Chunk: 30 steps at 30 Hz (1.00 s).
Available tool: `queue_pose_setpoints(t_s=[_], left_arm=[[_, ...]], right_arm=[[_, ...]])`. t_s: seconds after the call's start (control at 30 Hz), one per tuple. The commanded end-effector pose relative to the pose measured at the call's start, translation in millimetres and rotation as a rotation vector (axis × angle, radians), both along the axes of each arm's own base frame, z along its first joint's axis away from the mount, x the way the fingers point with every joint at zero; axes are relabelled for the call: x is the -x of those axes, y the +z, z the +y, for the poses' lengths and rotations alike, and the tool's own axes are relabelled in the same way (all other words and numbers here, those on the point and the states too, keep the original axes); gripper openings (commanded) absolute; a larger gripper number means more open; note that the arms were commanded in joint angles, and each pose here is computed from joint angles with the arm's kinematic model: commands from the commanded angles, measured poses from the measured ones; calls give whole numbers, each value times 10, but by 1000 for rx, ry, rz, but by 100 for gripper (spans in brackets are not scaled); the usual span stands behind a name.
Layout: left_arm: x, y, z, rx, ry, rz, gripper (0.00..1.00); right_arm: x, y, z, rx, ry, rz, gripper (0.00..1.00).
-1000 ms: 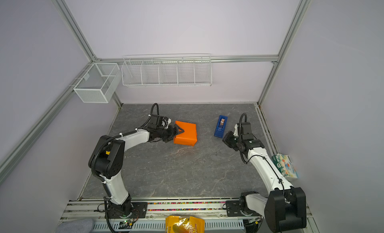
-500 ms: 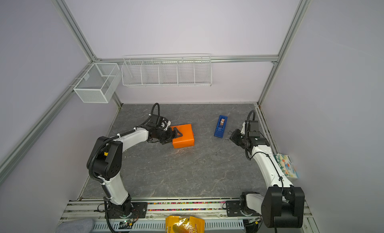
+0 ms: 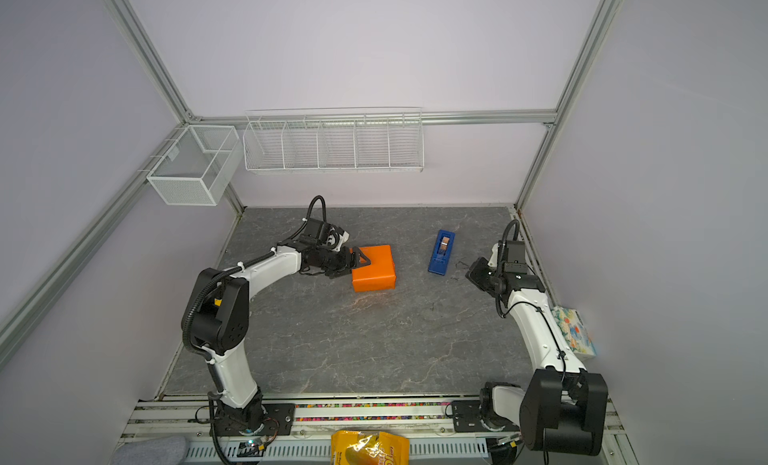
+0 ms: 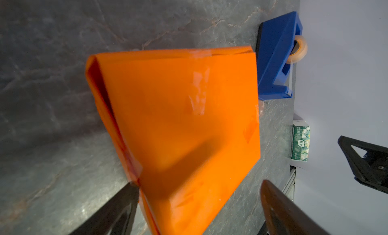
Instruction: Wrap the gift box in paper
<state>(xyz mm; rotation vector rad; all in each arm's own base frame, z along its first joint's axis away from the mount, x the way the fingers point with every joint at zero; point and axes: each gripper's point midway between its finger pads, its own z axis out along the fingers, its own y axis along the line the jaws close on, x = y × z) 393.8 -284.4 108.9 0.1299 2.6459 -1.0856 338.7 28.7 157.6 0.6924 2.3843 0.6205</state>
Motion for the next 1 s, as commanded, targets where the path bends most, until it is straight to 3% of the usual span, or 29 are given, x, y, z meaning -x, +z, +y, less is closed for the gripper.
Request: queue_pose_setpoints(t_s=[0.0, 0.13, 0.2, 0.3, 0.33, 0.37, 0.4, 0.43, 0.53, 0.73, 0.83, 0.97], left_arm=[[-70, -42, -59, -10, -41, -4, 90], [-135, -36, 5, -67, -37, -21, 90], [-173, -26, 122, -118, -18, -42, 90], [-215, 68, 312, -140, 7, -99, 89], [-227, 97, 394, -156, 22, -121, 89], [-249, 135, 501, -175, 40, -148, 90], [-266, 157, 626, -213, 66, -174, 91], [-269, 168, 754, -260, 86, -191, 92], [-268, 174, 1184, -432, 153, -256, 100], [-168, 143, 2026, -642, 330, -321, 99], [-97, 176, 2459, -740, 502, -379, 99], [18, 124, 2815, -775, 621, -453, 99]], right_arm=[[-17, -27, -78, 19, 8, 9, 10], [-34, -62, -221, 61, -13, 11, 12], [-52, -94, -313, 106, -21, 12, 21], [-115, -130, -430, 161, -23, 2, 57], [-134, -149, -466, 184, -22, 1, 65], [-168, -145, -502, 211, -21, -14, 86], [-196, -150, -536, 236, -21, -29, 99], [-216, -163, -558, 256, -19, -37, 89], [-278, -207, -682, 330, -35, -43, 89], [-314, -449, -1059, 513, -148, 6, 92], [-363, -503, -1083, 588, -143, -76, 92], [-472, -457, -1035, 721, -129, -209, 90]])
